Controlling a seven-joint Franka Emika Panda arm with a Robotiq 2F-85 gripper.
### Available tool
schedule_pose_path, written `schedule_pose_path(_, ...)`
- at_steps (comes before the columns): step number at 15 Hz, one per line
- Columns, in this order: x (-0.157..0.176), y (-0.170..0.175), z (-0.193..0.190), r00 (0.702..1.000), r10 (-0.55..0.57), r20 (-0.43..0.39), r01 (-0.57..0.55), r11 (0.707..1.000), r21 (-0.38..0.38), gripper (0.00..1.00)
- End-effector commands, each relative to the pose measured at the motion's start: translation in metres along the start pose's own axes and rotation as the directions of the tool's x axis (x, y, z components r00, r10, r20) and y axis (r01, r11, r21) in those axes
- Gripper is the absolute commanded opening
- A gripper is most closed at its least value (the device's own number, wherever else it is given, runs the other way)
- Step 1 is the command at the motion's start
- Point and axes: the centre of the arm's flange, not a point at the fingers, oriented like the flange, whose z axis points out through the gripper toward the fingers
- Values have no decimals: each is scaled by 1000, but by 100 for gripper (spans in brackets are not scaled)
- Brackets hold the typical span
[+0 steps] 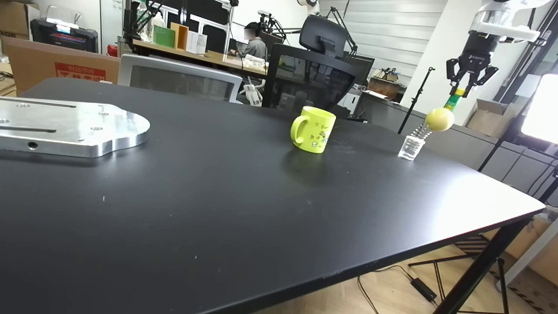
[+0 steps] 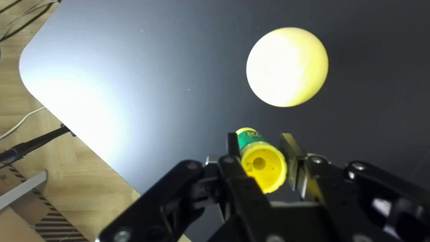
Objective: Take the bottle out of the mug and put it on the table
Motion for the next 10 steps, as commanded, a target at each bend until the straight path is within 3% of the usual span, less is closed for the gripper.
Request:
schedule_pose_path(1,37,-6,7,999,10,42,-13,997,73,9)
schedule_pose_path(5,51,0,35,992,51,117,-64,992,111,9)
schedule_pose_path(10,65,13,62,991,81,103,-90,992,87,9)
